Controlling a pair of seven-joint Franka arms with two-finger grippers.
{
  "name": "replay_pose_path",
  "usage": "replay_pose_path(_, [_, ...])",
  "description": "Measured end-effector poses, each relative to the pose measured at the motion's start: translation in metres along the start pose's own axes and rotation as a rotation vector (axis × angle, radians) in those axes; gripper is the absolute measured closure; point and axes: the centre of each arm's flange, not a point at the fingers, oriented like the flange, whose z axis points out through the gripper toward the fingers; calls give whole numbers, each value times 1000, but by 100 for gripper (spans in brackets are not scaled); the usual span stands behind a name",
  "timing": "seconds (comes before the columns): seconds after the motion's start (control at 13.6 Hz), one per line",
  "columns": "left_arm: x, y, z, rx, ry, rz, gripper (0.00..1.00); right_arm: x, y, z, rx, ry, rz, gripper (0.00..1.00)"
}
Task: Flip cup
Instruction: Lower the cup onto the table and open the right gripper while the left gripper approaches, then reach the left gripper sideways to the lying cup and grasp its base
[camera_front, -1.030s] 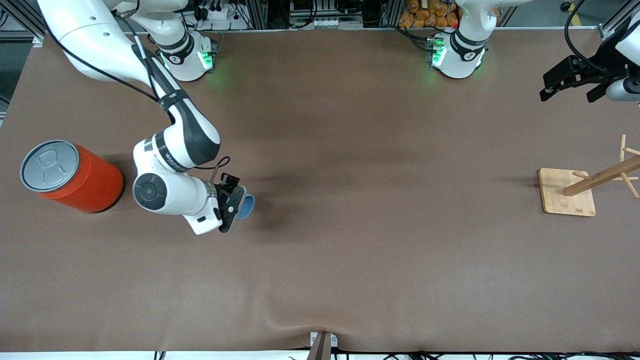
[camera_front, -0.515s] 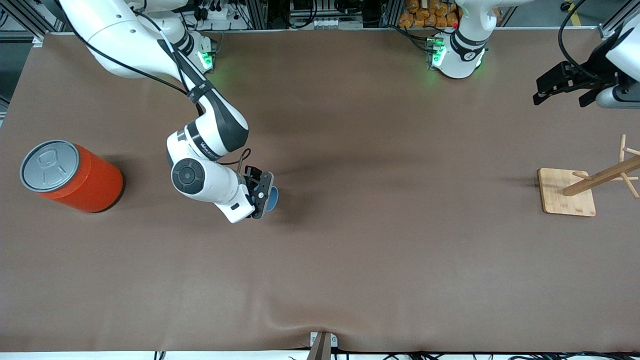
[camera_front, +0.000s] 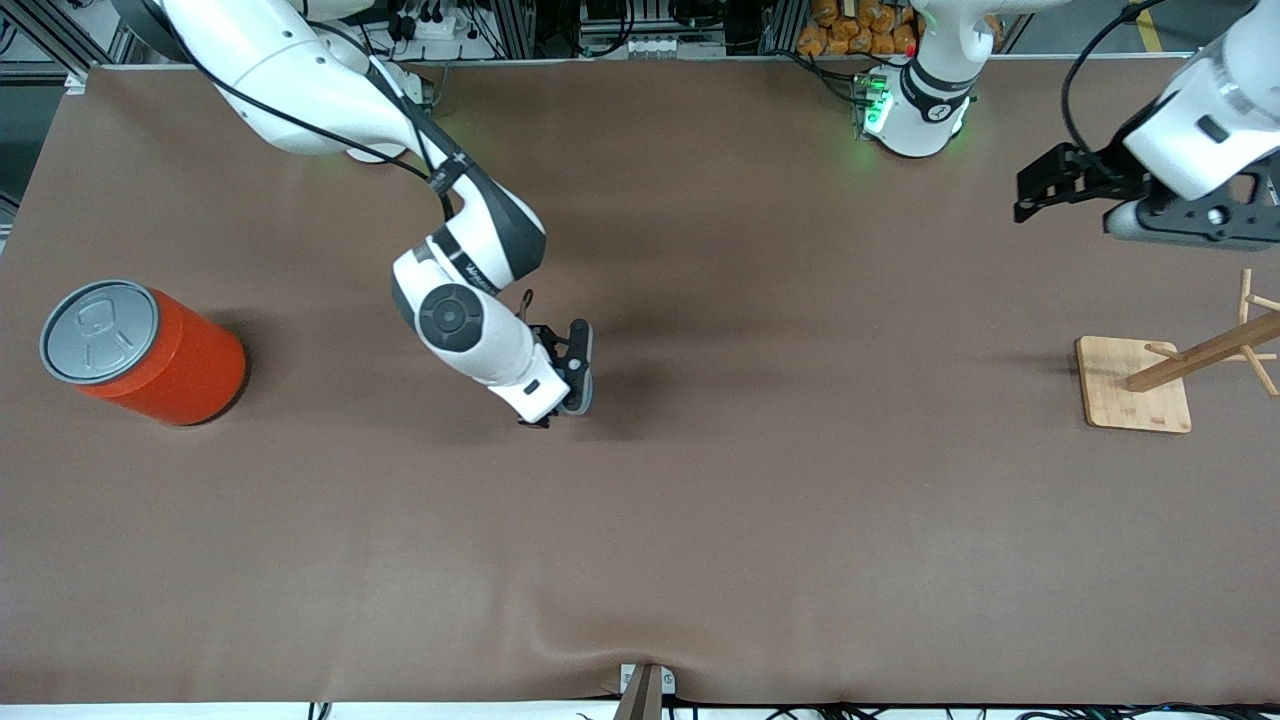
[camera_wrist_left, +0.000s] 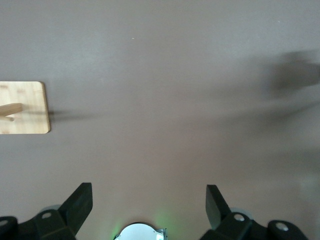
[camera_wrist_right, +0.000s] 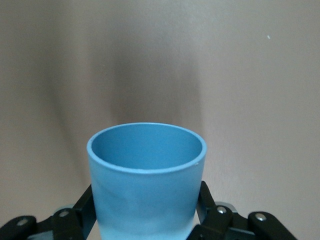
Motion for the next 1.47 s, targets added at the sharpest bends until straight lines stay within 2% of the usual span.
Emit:
replay_pose_path(0.37, [13, 16, 17, -8, -13, 32, 0, 19, -14, 29, -29, 30, -42, 19])
replay_pose_path(0.52, [26, 30, 33, -51, -12, 52, 0, 16, -18, 42, -33, 37, -43, 19])
replay_pose_path(0.66, [38, 47, 56, -83, -12, 78, 0, 14, -17, 42, -37, 35, -52, 2])
replay_pose_path(0.88, [54, 65, 87, -110, -3, 99, 0, 1, -3, 32, -43, 26, -53, 0])
replay_pose_path(0.96, [61, 68, 98, -147, -10, 96, 0, -5, 4, 24, -33, 14, -53, 0])
replay_pose_path(1.18, [85, 75, 147, -328, -76, 44, 0, -16, 24, -7, -6, -18, -33, 0])
replay_pose_path(1.32, [106, 79, 189, -504, -138, -27, 0, -23, 30, -14, 4, -18, -13, 0])
replay_pose_path(1.47, [122, 89, 238, -651, -215, -91, 0, -30, 34, -19, 26, 1, 20, 0])
